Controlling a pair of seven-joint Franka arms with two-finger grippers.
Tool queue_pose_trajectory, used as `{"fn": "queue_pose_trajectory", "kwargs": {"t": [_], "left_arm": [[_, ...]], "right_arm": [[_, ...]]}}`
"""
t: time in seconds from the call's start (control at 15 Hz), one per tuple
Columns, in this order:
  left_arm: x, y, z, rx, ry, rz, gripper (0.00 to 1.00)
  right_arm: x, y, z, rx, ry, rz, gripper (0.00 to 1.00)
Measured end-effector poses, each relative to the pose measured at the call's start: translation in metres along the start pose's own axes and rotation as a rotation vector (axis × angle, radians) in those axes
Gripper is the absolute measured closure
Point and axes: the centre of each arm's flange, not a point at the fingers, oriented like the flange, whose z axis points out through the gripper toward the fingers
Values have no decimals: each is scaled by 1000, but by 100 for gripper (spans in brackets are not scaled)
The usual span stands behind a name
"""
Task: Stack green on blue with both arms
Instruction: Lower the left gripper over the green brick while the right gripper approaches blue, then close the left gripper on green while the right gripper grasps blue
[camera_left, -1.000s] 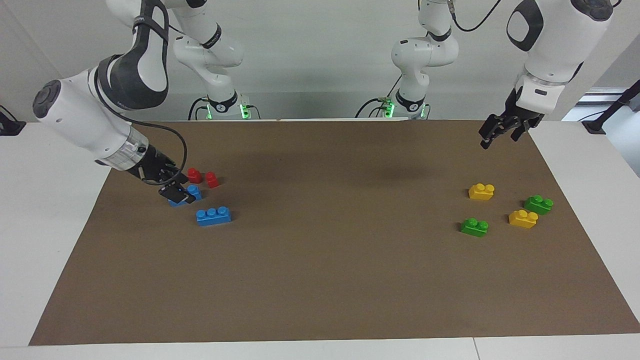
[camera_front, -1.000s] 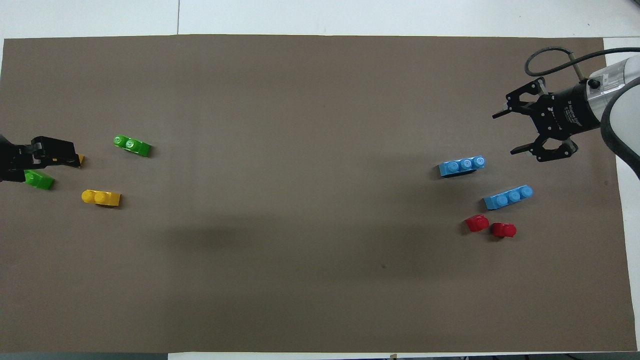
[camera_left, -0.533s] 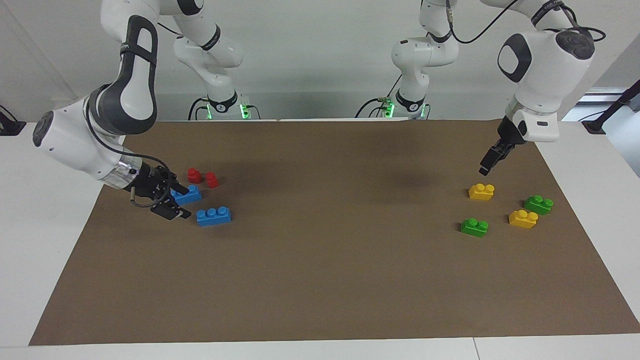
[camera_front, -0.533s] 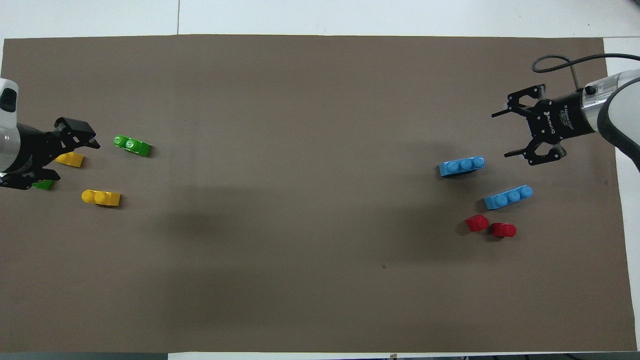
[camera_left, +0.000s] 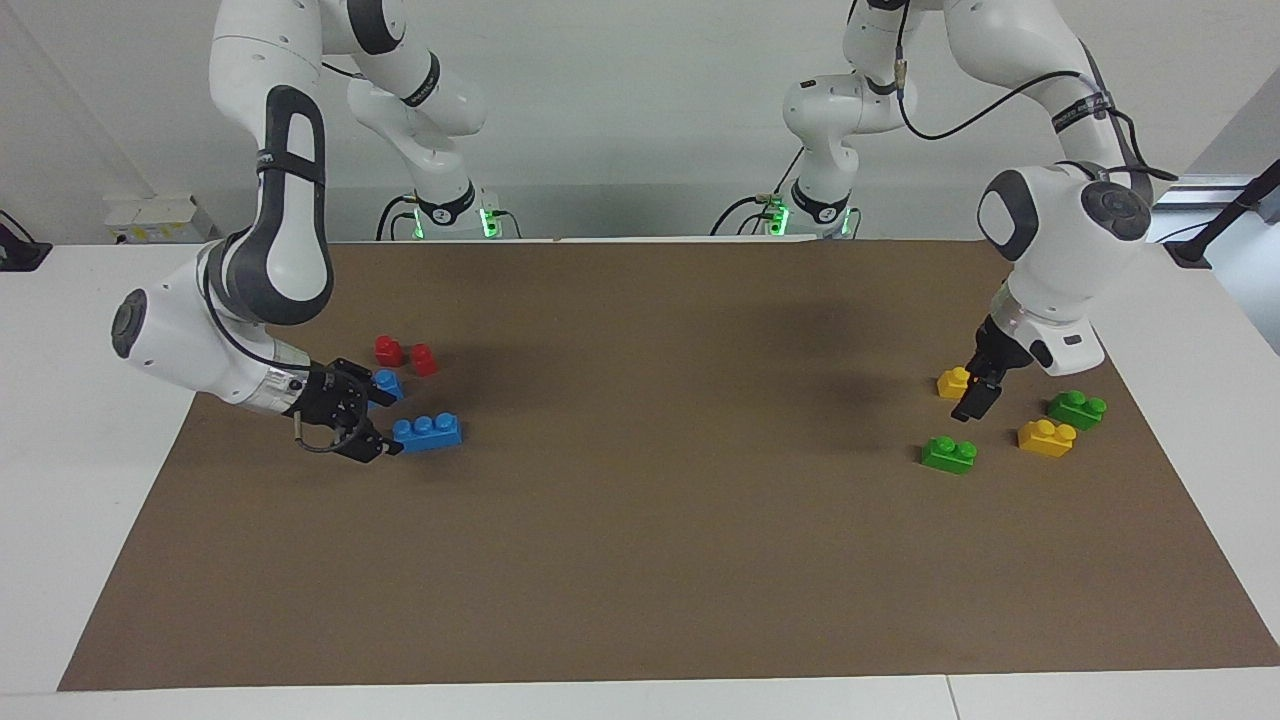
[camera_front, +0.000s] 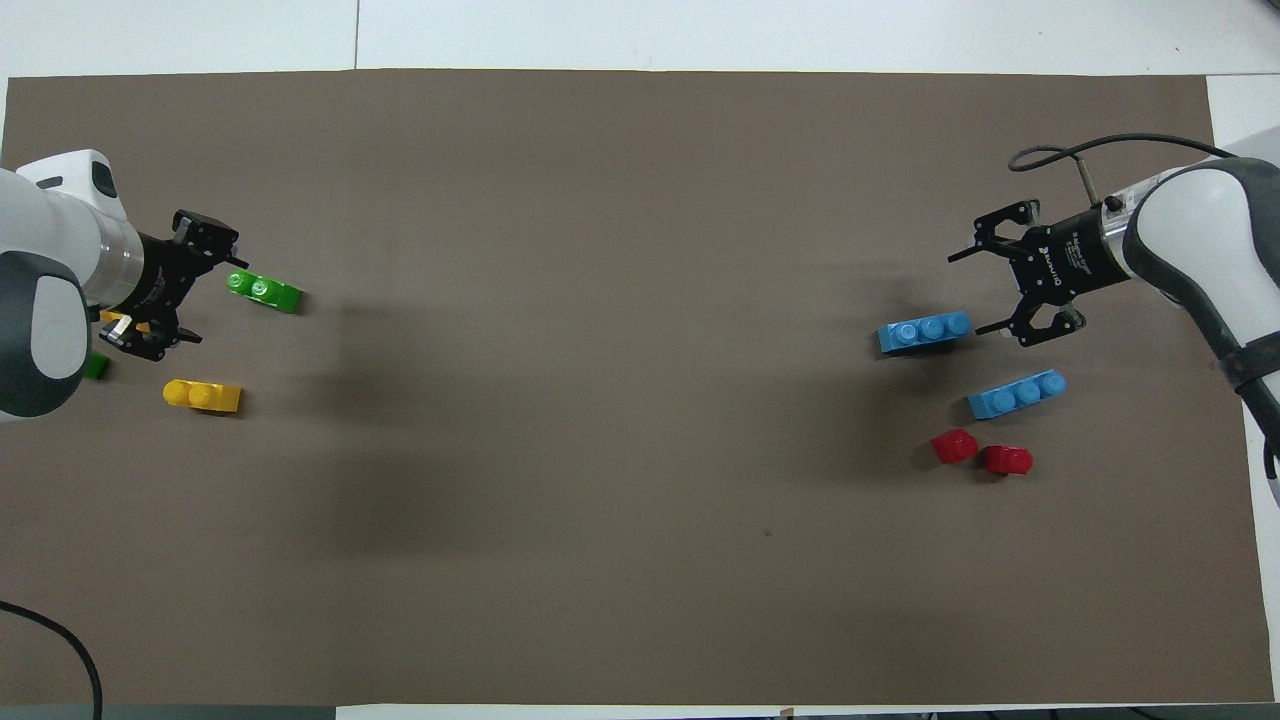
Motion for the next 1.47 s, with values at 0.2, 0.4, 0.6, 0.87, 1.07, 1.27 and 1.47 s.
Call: {"fn": "queue_pose_trajectory", "kwargs": {"t": [0.2,0.4,0.6,0.87,1.07,1.27,1.47], "left_arm": [[16,3,24,-4,1,-147,0],[27,16,46,-14,5,-241,0],[33,24,63,-22,3,-267,0],[37,26,77,-36,10,-275,0],[39,23,91,-27,6,-281,0],[38,20,98,-20,2,-281,0],[38,20,98,-20,2,-281,19]], "right_arm": [[9,1,13,-19,-11,13,7],[17,6,30,-41,-30,17,10],[21,9,38,-33,-49,31,7],[29,16,48,-24,-45,45,10],[35,22,55,-4,-57,56,10],[37,25,59,2,-55,65,10],[41,27,61,32,-57,86,10]]}}
